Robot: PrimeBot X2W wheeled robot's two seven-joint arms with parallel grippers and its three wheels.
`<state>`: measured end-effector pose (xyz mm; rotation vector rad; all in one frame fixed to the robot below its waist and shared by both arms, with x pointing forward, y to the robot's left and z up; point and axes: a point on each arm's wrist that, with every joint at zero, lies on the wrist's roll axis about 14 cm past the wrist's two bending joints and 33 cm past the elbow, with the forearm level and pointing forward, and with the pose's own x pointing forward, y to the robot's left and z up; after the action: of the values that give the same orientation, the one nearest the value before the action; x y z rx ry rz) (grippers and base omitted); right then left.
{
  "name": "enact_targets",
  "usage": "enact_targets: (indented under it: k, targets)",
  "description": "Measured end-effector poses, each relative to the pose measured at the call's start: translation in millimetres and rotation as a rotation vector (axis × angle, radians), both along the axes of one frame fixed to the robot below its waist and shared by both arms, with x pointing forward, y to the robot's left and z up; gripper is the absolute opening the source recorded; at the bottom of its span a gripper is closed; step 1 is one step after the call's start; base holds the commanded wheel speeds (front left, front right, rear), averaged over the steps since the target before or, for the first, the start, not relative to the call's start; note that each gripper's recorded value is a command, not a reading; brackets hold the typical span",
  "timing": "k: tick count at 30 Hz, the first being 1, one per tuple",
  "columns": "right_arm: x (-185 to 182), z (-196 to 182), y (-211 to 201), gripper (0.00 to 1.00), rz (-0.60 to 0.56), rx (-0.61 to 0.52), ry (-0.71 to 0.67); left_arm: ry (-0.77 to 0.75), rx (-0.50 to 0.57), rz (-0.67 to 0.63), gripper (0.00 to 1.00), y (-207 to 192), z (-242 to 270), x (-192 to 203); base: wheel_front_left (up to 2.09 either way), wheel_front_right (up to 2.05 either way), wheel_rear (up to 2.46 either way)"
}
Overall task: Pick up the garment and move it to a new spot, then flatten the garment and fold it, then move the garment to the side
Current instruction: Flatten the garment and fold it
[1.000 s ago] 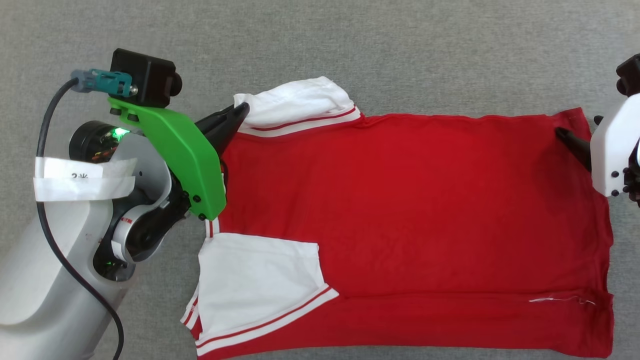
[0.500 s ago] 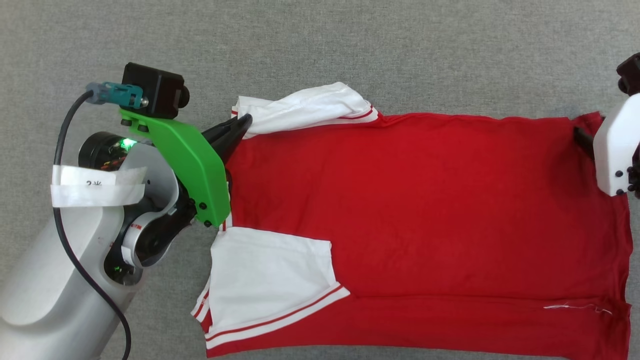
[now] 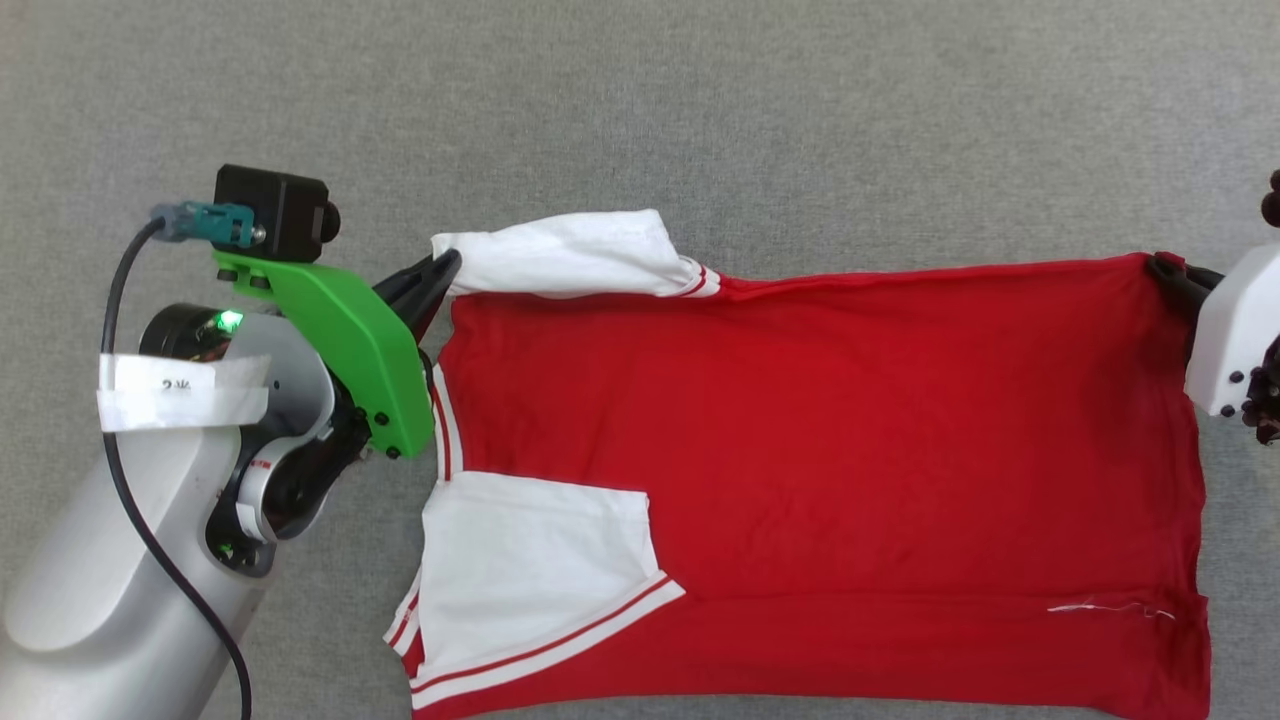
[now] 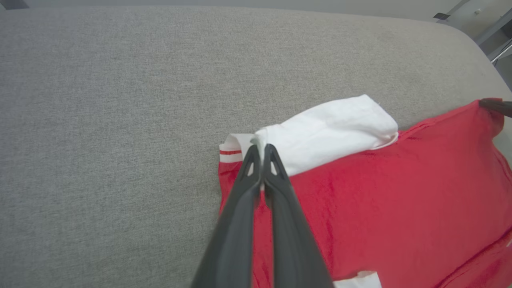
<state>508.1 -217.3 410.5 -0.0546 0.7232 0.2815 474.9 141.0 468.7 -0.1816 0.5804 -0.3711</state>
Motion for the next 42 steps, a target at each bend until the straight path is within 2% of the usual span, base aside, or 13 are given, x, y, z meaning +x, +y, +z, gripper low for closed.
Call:
enact_targets:
  k: [13,27,35,42]
  targets:
    - [-23.8,47.2,-18.0,0.00,-0.102,0.117,-0.220,-0.048,-0.025,0.015,0.00,-0.6,20.5,-28.8,0.00,0.00,0.00]
    - [-79.6,61.1,-7.9,0.00,-0.099,0.202,-0.334,0.007,-0.069,0.070,0.00,3.6,7.4,-92.2,0.00,0.00,0.00]
    - [-116.0,41.9,5.8,0.00,-0.078,0.252,-0.272,0.096,-0.067,0.076,0.00,1.1,-13.9,-129.4,0.00,0.00,0.00]
    - [-149.0,13.0,7.0,0.00,0.019,0.177,-0.123,0.227,-0.012,0.054,0.00,4.6,-49.2,-154.0,0.00,0.00,0.00]
